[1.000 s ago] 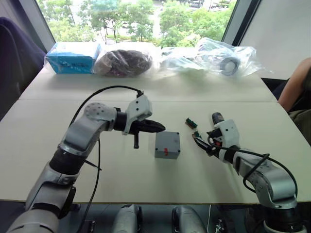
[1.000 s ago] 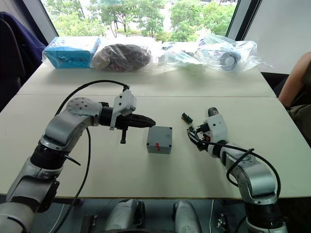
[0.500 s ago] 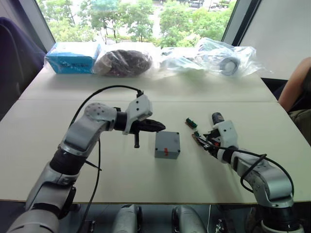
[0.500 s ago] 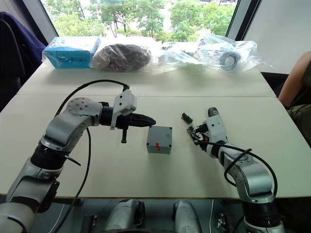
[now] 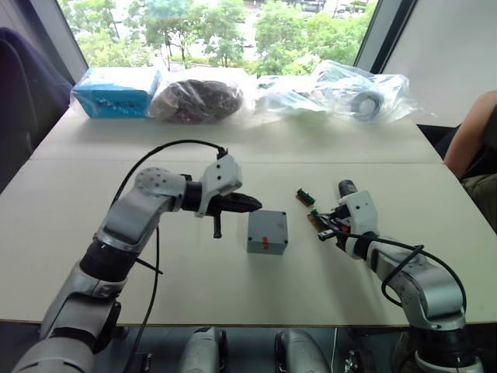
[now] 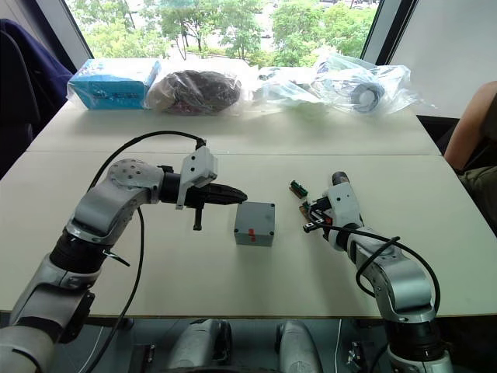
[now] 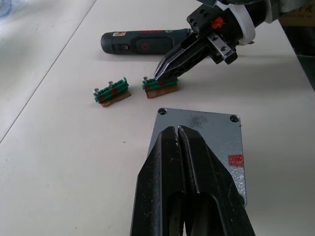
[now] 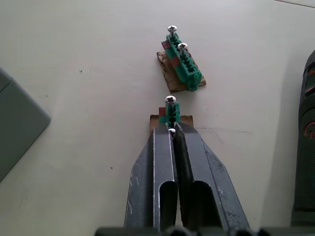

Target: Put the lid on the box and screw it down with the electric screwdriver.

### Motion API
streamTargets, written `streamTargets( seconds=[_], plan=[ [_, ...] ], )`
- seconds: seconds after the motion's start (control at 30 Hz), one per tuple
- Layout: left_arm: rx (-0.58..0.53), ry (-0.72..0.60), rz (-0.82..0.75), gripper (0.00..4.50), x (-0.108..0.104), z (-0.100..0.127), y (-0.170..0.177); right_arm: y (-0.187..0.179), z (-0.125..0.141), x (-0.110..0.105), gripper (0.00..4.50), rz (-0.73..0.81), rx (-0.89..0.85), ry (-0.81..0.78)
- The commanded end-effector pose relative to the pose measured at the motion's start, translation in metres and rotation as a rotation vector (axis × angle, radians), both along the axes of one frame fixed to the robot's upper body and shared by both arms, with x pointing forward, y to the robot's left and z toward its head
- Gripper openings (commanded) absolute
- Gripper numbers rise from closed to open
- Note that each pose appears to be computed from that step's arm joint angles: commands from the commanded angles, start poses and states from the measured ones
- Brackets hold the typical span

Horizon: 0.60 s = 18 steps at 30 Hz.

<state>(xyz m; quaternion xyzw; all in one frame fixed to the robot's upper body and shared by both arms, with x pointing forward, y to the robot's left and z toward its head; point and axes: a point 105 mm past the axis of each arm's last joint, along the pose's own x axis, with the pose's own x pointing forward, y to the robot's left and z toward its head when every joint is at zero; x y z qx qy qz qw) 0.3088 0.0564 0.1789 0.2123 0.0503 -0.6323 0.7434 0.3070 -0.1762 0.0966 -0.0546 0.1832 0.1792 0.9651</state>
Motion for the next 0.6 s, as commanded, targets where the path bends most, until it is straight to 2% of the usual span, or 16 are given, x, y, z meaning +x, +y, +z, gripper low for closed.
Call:
streamTargets(
  seconds=[0.03,0.47,0.6],
  plan=[
    [-0.006,-0.043,-0.015,0.0,-0.003,0.007,-0.002,-0.003,0.009,0.001,0.06,0.002,-0.017,-0.046],
    [-0.03,-0.021,0.038,0.0,0.008,0.008,0.008,-0.008,0.042,0.0,0.06,0.049,0.038,-0.18],
    [-0.029,0.008,0.048,0.0,0.007,0.01,0.019,0.014,0.062,-0.002,0.06,0.147,0.096,-0.253]
  ],
)
